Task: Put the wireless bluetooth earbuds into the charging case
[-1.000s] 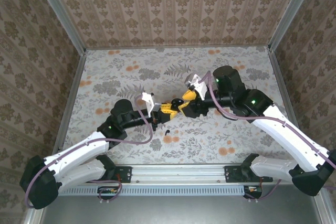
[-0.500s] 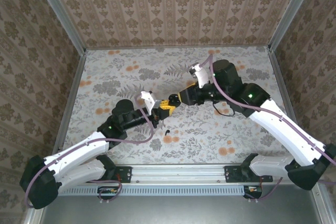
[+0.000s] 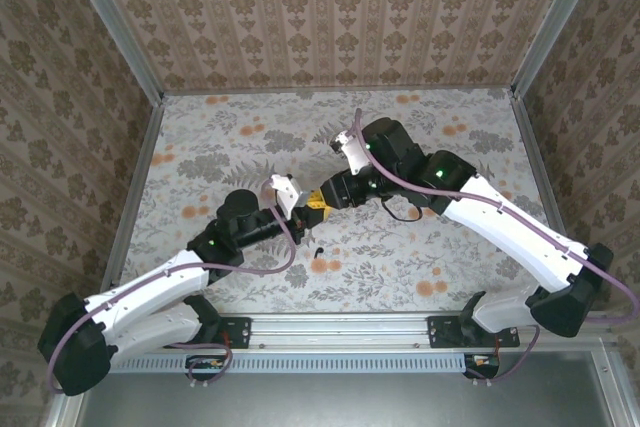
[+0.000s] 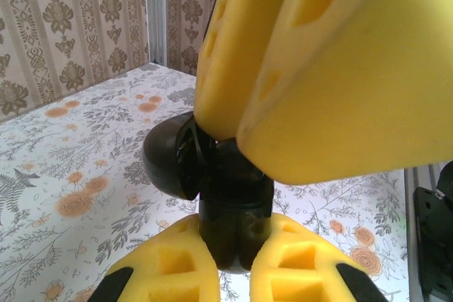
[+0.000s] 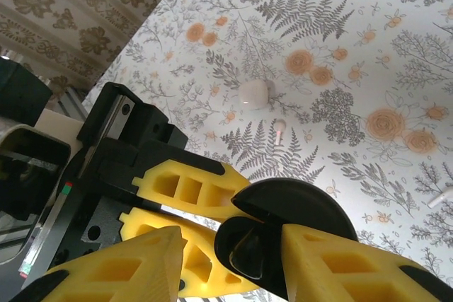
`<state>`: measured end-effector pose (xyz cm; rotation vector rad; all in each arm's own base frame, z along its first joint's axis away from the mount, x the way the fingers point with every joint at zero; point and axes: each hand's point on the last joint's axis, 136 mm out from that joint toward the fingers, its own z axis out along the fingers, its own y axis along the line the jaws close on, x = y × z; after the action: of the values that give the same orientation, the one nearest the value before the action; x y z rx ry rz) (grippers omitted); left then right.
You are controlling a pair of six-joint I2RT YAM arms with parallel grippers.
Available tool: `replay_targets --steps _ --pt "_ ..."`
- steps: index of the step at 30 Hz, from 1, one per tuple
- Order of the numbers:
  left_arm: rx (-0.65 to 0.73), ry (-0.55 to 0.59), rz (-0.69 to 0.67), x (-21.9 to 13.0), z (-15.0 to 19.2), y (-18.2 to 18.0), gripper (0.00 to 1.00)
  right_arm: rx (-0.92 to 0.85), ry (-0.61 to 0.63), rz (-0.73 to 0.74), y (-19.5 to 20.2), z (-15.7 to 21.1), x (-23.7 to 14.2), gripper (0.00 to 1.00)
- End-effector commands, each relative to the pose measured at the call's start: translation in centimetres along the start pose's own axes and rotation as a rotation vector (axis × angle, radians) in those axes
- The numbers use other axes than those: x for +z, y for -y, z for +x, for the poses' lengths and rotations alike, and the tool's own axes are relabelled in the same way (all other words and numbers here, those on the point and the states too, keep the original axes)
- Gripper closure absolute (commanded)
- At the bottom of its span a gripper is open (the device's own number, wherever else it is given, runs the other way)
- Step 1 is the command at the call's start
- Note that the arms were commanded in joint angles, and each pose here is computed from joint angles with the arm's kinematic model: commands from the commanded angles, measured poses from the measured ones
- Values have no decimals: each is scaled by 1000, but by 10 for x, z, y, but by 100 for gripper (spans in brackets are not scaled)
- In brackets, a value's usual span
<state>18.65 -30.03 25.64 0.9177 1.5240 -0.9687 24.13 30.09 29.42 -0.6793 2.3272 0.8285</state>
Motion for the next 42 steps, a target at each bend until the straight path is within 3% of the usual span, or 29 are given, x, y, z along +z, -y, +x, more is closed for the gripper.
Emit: replay_targets --steps 1,13,18,26,42 --pt "41 39 10 1 -20 4 100 -8 -24 51 6 3 0 58" --pt "45 41 -3 0 -19 2 100 -37 -55 74 8 11 4 62" --pt "46 40 -4 0 -18 2 100 -41 -83 75 10 14 16 71" --pt "45 32 -14 -2 -13 0 100 -60 -34 69 7 5 10 82" --pt "51 31 -20 -4 -10 0 100 -59 59 81 5 -8 -11 86"
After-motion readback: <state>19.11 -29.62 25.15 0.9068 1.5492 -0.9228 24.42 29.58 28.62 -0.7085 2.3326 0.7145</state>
